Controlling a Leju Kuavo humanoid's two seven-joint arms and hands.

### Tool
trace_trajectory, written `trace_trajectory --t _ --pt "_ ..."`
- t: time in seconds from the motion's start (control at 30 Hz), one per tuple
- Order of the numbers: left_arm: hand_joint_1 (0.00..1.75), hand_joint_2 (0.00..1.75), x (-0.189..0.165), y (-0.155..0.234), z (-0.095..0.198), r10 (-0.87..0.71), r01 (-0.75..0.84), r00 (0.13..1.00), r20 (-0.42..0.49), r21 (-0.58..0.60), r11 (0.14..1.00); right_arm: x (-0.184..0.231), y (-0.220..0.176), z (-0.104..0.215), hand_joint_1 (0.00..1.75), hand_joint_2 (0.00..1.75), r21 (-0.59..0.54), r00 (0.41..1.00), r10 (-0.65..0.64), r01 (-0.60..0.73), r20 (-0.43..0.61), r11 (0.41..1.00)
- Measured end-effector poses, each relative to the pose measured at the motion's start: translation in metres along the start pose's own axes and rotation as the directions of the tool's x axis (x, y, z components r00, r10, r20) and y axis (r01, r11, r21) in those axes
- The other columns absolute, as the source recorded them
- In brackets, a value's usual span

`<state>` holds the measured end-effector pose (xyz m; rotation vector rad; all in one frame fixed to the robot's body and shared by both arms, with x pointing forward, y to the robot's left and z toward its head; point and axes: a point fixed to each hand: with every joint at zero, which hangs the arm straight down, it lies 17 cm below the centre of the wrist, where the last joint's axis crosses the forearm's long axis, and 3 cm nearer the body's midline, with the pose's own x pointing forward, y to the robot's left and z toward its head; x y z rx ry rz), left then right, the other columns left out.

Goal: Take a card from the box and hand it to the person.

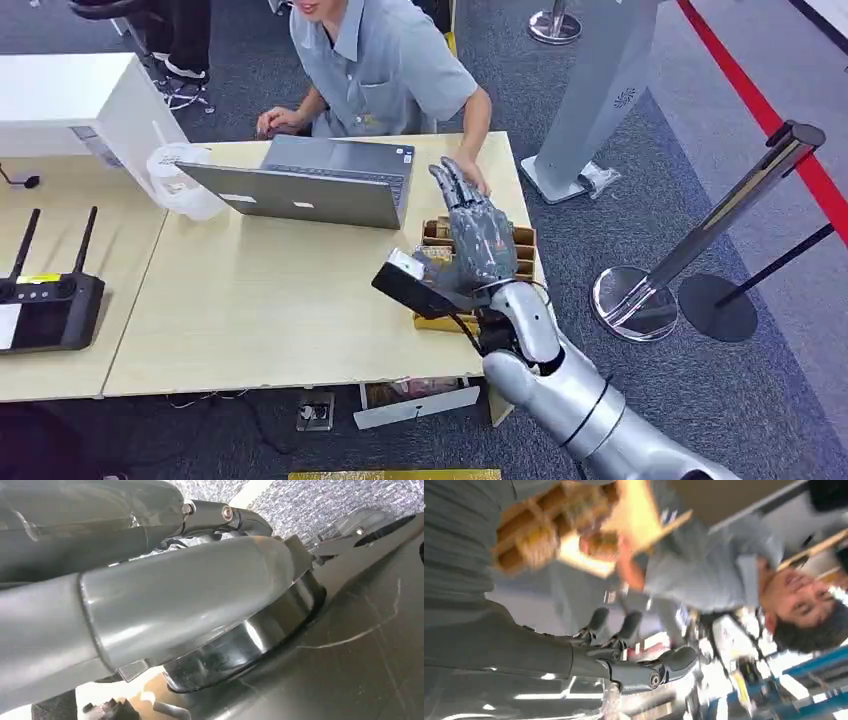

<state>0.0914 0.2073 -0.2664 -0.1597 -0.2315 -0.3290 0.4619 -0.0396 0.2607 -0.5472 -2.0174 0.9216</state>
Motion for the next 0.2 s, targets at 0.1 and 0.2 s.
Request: trace_trajectory --t 0.1,0.2 --pt "0.0 0.0 0.0 0.0 -0.001 0.025 -0.025 1.0 -0.004 0.009 1.0 0.01 0.007 0.018 0.0 1.75 0.005 0.987 -0.158 0.158 0.003 0.987" --pt "0.0 0.0 0.001 0.0 -0.001 0.055 -0.055 0.998 -0.008 0.017 0.998 0.012 0.007 0.036 0.0 1.75 -0.037 0.956 -0.293 0.292 -0.01 0.956"
